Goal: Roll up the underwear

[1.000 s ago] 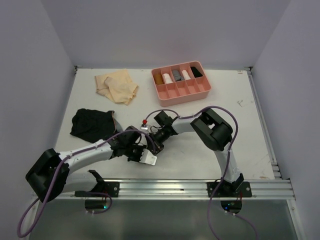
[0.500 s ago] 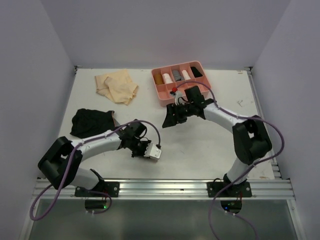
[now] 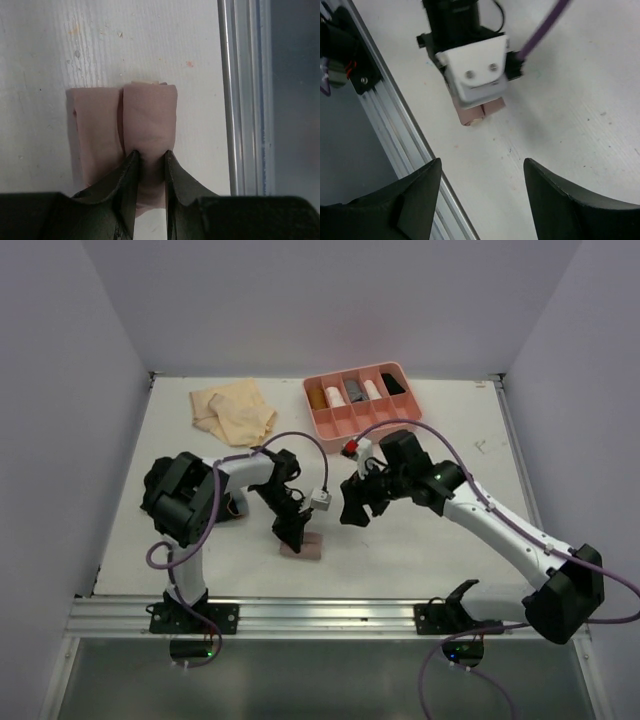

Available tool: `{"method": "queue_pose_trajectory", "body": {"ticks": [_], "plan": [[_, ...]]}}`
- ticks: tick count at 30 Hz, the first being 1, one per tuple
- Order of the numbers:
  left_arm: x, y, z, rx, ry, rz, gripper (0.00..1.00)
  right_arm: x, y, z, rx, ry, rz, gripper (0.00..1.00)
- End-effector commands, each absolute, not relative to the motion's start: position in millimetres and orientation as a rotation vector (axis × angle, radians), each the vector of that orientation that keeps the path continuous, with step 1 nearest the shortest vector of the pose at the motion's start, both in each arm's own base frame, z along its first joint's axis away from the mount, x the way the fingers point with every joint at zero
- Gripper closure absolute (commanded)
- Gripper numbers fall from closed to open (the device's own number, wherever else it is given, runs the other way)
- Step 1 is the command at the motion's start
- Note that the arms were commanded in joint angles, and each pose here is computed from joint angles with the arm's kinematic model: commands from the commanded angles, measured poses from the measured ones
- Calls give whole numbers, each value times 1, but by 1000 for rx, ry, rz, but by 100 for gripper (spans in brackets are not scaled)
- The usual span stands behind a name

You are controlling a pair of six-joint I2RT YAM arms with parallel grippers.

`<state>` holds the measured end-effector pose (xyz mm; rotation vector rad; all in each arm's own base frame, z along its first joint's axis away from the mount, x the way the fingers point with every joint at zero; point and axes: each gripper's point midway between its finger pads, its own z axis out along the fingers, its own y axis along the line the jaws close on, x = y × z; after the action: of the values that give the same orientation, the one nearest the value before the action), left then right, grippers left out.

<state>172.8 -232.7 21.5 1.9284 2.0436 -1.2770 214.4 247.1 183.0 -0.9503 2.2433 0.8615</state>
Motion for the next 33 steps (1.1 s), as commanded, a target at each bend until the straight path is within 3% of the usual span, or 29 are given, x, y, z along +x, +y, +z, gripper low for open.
{"method": "queue_pose_trajectory", "body": {"ticks": [1, 7, 18, 24, 29, 33], "plan": [[162, -202, -27, 2082, 2215, -1227, 100, 184, 251, 164, -1126, 2264, 750, 30], [176, -203, -32, 2040, 2275, -1305, 100, 161, 290, 140, -1333, 2196, 660, 30], [184, -202, -36, 2008, 2287, -1349, 98, 164, 343, 76, -1572, 2009, 447, 27], [184, -202, -38, 2000, 2293, -1351, 98, 162, 361, 64, -1608, 1982, 485, 28], [187, -204, -40, 1987, 2292, -1349, 97, 155, 362, 35, -1670, 2015, 489, 35], [190, -205, -39, 1971, 2293, -1335, 91, 153, 362, 23, -1687, 2033, 490, 51]]}}
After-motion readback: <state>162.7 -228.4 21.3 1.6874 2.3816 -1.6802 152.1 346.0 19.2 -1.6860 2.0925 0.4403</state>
